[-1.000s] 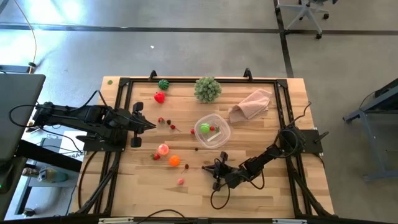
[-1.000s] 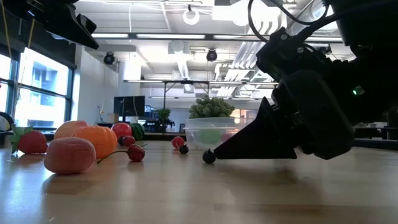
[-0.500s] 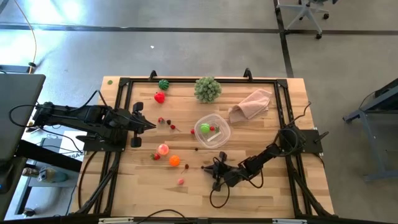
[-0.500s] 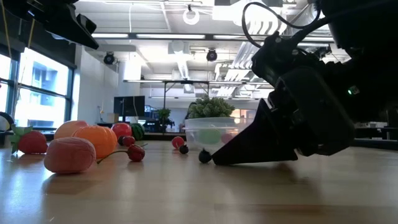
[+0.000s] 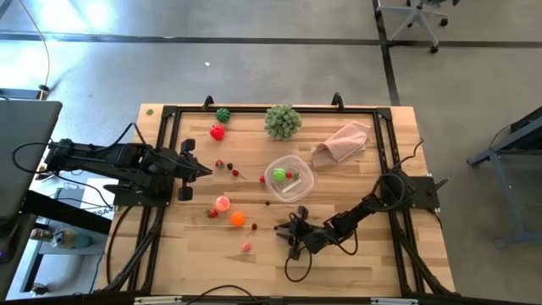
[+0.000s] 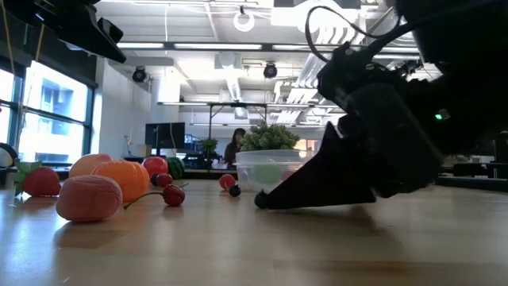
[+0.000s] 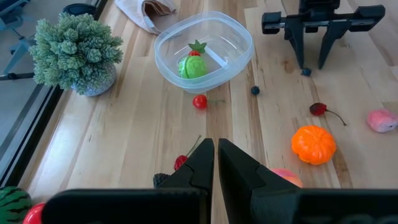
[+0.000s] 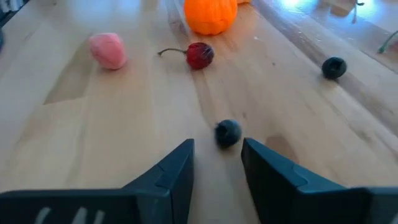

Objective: Pick and placing Produce into tupperware
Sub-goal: Put the bottom blueberry into the container

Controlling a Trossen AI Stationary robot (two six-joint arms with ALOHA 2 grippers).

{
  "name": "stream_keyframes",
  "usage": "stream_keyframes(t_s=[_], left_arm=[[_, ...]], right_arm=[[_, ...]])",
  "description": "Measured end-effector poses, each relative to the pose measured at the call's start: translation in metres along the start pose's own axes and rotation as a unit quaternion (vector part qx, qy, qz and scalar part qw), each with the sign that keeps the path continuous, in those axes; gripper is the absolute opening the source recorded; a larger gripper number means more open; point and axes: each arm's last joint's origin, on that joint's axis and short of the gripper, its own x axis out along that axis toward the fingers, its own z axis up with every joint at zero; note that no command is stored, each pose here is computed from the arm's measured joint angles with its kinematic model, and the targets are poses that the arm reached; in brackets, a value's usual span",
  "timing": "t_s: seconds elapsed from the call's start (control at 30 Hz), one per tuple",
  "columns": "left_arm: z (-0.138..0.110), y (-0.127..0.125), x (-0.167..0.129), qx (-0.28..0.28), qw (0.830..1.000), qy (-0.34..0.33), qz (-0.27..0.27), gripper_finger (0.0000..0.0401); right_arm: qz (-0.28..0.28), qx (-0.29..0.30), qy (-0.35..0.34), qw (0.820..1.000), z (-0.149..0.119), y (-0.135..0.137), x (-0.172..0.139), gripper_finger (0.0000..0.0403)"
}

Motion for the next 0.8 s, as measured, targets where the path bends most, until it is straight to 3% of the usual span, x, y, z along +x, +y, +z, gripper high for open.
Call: stream_keyframes(t_s=[0.3, 0.8], left_arm=[[0.0, 0.0, 0.0, 0.0, 1.0, 0.0, 0.0, 0.0014], [0.0, 0.0, 0.0, 0.0, 1.0, 0.0, 0.0, 0.0014]], right_arm=[[0.001, -0.01, 0.011, 1.0, 0.003, -0.008, 0.006, 0.0133], [-0.025, -0.072, 0.053, 0.996, 0.016, 0.005, 0.015, 0.013]])
